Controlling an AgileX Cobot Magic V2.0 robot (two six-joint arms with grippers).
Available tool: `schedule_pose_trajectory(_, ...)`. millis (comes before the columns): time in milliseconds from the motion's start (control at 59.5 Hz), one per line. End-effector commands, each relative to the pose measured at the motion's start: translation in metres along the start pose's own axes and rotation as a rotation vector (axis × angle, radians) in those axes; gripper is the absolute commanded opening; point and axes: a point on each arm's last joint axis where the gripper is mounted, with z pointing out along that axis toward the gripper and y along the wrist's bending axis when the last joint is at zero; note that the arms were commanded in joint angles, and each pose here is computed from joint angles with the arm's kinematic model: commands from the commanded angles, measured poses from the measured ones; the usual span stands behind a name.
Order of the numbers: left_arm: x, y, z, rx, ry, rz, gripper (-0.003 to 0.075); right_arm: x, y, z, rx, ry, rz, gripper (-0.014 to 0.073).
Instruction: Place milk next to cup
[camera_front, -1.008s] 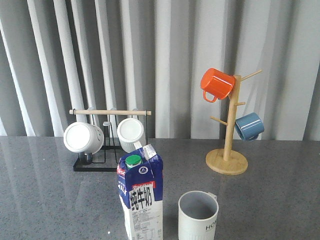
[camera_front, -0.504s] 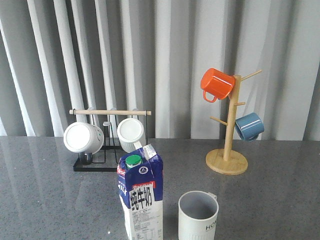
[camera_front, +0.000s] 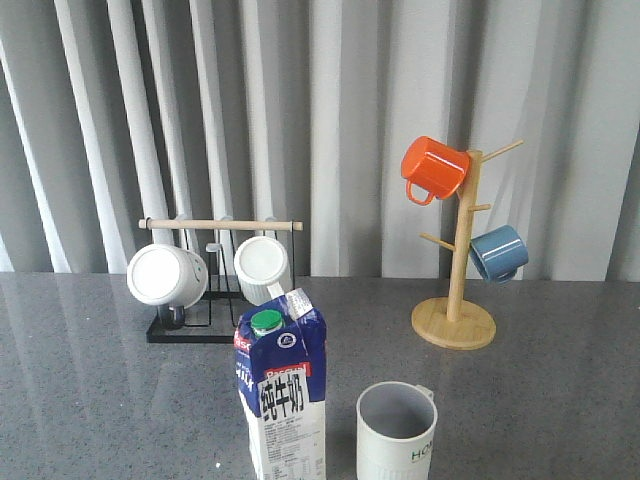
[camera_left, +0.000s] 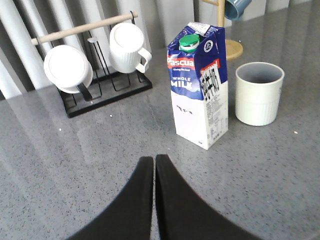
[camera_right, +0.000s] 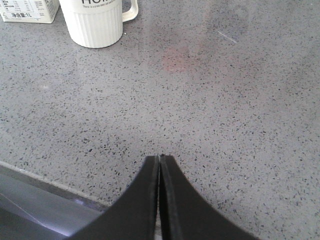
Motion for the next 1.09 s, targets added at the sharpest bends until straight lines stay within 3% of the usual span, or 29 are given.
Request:
schedule_pose_trajectory(0,0.021,0.002,0.001,-0.082,-0.224,-0.009,-0.0007,-0.012,-0.001,-0.004,0.002,-0.078,-0.007,-0.0006)
schedule_pose_trajectory(168,0.086,0.001,0.002,-0.198,-0.331,-0.080,-0.0007,-0.012,-0.001,-0.004,0.002,-0.078,-0.007,-0.0006)
schedule_pose_trajectory(336,0.118,0.002,-0.001,-0.299,-0.363,-0.109,-0.0007,-0.012,-0.001,-0.004,0.002,-0.077,-0.007,-0.0006)
schedule_pose_trajectory(487,0.122,0.004,0.000,-0.347,-0.320,-0.114,-0.0007,-0.012,-0.001,-0.004,0.002,-0.074,-0.007,-0.0006)
schedule_pose_trajectory(1075,0.121,0.004,0.000,-0.343,-0.331,-0.144,-0.0007,-0.012,-0.001,-0.004,0.002,-0.072,-0.006,-0.0006)
